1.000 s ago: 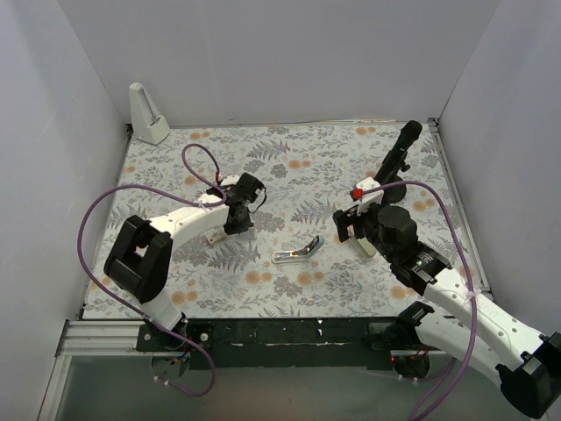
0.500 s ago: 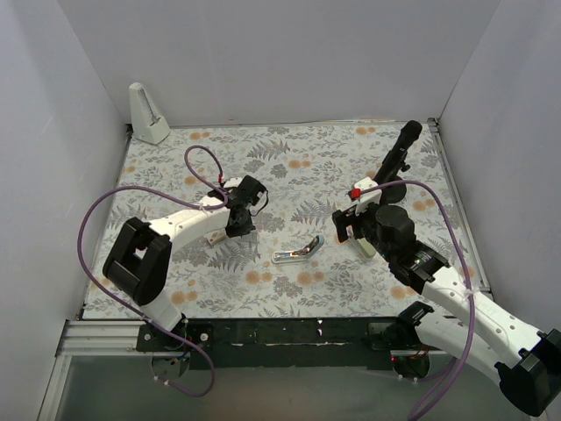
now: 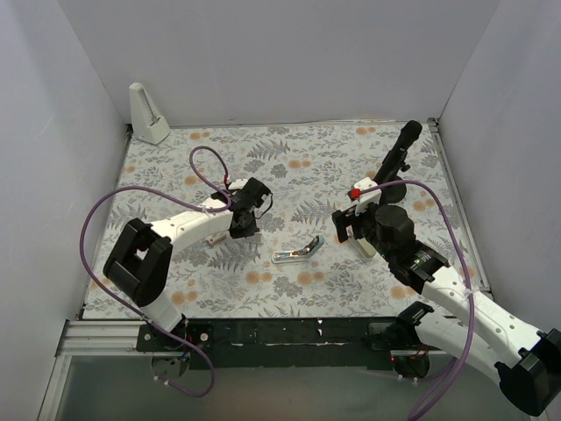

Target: Load the staples into the stapler

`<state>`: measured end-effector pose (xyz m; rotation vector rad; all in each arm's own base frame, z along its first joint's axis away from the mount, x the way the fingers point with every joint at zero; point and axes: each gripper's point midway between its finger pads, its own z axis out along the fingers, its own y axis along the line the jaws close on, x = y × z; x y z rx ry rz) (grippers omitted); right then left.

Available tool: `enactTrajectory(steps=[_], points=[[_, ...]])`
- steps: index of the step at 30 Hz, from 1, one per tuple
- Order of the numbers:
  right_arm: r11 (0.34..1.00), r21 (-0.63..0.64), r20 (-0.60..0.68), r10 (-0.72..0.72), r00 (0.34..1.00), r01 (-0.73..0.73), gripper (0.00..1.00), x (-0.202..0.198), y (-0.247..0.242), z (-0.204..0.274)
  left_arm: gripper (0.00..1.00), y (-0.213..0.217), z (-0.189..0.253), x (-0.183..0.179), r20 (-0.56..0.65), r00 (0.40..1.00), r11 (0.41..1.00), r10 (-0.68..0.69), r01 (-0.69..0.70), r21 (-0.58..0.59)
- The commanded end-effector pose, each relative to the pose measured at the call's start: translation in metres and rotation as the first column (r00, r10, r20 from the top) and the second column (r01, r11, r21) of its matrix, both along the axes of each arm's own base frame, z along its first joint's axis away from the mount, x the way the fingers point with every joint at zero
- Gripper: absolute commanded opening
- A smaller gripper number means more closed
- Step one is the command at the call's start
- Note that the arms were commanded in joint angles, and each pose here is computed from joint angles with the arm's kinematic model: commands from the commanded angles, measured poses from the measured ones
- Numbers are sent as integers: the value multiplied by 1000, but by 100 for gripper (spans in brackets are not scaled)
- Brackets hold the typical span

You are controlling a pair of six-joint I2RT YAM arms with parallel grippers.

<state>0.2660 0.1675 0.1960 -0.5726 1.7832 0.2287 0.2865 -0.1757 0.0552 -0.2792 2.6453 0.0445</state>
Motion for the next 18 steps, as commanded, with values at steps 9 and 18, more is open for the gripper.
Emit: enactTrajectory(steps=[9,18], points=[[999,30,42,9,999,-11,96,4,5,19,0,11,21,11,54,997,995,48,-43,-94],[1000,24,38,10,999,-11,96,5,5,19,0,8,18,-1,70,997,991,10,0,-135]])
